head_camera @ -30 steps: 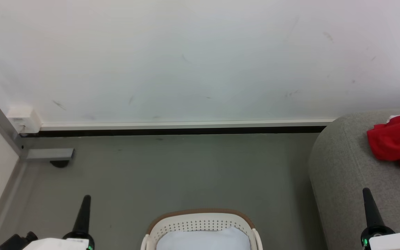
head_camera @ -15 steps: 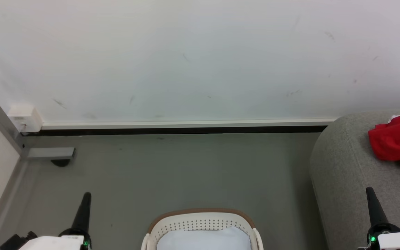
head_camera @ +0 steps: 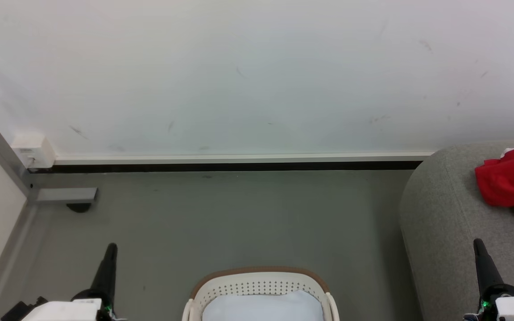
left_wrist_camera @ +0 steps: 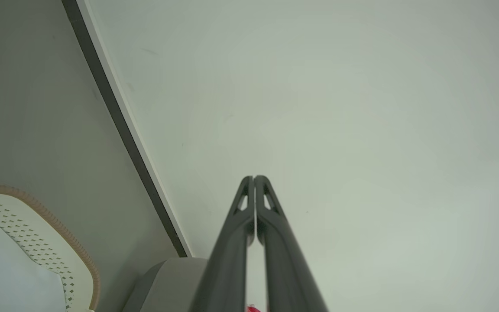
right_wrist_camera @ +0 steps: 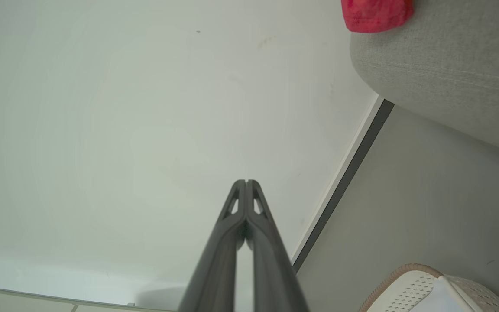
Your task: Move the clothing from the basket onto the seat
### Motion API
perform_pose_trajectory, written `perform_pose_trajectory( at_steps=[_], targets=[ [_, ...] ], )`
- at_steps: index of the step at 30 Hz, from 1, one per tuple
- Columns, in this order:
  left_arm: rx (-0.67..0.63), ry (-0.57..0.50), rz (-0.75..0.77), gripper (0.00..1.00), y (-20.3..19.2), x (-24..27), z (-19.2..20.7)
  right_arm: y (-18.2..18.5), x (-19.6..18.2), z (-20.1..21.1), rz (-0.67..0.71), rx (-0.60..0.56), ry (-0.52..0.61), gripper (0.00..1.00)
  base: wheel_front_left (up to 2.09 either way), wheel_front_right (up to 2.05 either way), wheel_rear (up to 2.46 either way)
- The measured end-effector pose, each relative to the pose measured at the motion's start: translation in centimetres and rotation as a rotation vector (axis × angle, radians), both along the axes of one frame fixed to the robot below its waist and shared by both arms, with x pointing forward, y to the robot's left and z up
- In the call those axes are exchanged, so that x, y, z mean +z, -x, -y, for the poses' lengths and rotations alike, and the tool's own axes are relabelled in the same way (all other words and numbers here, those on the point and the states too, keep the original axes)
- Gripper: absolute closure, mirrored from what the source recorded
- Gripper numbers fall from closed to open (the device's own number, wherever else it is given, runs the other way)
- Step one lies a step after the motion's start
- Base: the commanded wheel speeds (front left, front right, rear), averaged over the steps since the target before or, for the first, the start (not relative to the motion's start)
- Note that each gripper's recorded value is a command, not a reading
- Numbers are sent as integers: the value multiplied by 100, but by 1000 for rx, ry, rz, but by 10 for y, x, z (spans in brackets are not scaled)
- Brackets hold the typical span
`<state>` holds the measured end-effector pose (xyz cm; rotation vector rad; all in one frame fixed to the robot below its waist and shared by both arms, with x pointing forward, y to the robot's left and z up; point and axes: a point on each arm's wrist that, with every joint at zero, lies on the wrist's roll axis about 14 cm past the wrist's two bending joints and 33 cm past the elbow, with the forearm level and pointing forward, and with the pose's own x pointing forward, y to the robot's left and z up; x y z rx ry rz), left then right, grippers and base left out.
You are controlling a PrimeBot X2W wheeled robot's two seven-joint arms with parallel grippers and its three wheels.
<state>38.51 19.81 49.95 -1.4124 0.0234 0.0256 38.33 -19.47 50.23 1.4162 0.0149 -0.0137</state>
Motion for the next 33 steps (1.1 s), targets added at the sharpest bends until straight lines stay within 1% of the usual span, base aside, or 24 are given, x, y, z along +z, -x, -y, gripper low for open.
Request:
perform_pose_trajectory(
  at_steps=[22,33],
  targets=[
    [-1,146,19,100,-2,4,-1,-4,3,4,10,0,-144,100,0,0,0],
    [-1,156,21,100,-3,5,-2,-4,3,4,11,0,-157,100,0,0,0]
  ],
)
